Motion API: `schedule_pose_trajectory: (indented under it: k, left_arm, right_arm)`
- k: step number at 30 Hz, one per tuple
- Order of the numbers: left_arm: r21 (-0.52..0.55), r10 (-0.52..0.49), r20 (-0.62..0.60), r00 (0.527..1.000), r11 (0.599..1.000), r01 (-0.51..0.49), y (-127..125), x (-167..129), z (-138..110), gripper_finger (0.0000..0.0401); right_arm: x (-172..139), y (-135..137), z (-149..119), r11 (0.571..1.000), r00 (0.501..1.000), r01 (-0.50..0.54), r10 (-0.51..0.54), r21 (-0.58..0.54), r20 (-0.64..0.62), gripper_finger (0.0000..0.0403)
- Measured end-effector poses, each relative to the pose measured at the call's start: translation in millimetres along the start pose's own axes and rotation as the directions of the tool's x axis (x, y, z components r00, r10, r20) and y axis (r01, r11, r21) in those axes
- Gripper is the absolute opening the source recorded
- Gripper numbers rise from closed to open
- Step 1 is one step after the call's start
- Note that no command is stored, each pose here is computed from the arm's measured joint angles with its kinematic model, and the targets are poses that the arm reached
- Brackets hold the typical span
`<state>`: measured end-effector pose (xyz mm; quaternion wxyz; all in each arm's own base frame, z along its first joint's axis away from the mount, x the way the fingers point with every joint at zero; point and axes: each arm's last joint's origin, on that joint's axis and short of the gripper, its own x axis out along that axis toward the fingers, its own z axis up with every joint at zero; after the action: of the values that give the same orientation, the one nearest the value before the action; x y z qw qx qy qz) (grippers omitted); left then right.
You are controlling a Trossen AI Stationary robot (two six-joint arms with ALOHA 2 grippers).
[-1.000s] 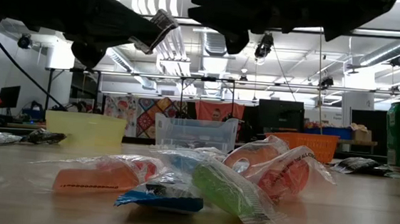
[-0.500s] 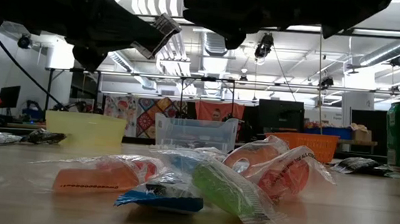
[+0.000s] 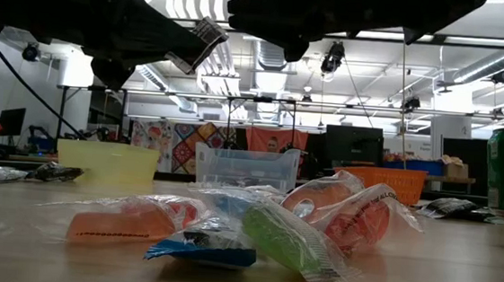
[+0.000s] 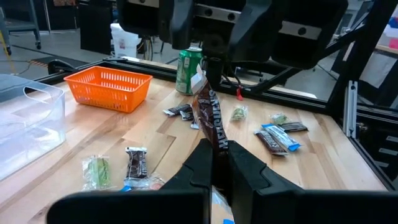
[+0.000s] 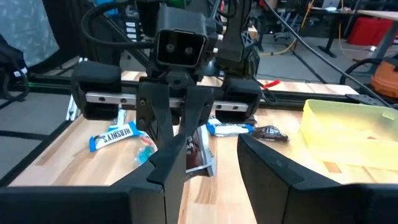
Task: Organize candy in baskets
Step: Put the brown chocolate bar into the transparent bin
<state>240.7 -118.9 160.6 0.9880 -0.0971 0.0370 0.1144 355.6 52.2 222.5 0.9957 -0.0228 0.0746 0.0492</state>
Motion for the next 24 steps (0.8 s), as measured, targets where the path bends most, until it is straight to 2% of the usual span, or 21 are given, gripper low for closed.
schedule_pose_trajectory:
  k: [3, 11, 20, 24]
  left_arm:
    - [0.0, 0.0, 0.0, 1.0, 1.0, 0.0, 0.0, 0.0, 0.1, 0.0002]
    - [0.0, -0.001, 0.0, 1.0, 1.0, 0.001, 0.0, 0.0, 0.1, 0.0002]
    - [0.0, -0.001, 0.0, 1.0, 1.0, 0.001, -0.1, -0.1, 0.1, 0.0002]
    - [0.0, -0.001, 0.001, 1.0, 1.0, 0.001, -0.1, -0.1, 0.2, 0.0002]
  right_arm:
    - [0.0, -0.1, -0.1, 0.999, 1.0, 0.001, -0.001, -0.037, -0.001, 0.0136]
    - [0.0, 0.0, 0.0, 0.999, 1.0, 0.0, 0.0, -0.051, 0.0, 0.0119]
    - [0.1, -3.4, 0.7, 0.999, 1.0, 0.014, -0.014, -0.041, 0.008, 0.01]
    - [0.4, -5.1, 1.3, 0.999, 1.0, 0.025, -0.024, -0.021, 0.009, 0.0108]
